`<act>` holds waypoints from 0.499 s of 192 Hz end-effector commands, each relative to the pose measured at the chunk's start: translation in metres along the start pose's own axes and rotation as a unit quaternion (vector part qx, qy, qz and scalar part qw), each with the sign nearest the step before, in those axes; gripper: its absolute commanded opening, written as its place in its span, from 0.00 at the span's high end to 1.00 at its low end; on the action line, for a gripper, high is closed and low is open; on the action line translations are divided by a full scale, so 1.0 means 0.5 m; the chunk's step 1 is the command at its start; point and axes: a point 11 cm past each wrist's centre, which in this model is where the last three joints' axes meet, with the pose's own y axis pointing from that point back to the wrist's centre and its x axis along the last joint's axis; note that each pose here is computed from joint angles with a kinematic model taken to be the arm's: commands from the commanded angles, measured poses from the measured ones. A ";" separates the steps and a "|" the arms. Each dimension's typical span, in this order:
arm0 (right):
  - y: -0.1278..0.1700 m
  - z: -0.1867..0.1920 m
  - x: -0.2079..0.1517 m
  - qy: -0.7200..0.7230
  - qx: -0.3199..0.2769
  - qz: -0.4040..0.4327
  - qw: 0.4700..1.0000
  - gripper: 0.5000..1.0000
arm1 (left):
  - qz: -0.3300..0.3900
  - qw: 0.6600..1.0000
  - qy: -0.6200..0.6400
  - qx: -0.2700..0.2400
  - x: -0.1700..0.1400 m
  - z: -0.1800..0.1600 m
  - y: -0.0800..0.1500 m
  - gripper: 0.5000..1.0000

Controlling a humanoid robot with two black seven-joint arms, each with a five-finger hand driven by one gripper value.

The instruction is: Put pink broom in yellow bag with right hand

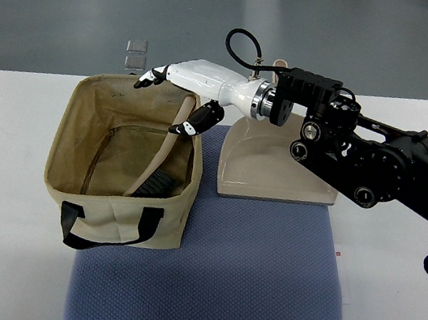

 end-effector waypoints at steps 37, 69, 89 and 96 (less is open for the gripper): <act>0.120 0.100 0.164 -0.100 -0.044 0.145 0.983 0.27 | 0.000 1.000 0.000 0.000 0.000 0.000 0.000 0.00; 0.236 0.227 0.149 -0.278 -0.086 0.252 0.923 0.23 | 0.000 1.000 0.000 0.000 0.000 0.000 0.000 0.00; 0.300 0.288 0.107 -0.367 -0.107 0.306 0.872 0.21 | 0.000 1.000 0.000 0.000 0.000 0.000 0.000 0.00; 0.314 0.302 0.091 -0.394 -0.110 0.323 0.854 0.21 | 0.000 1.000 0.000 0.000 0.000 0.000 0.000 0.00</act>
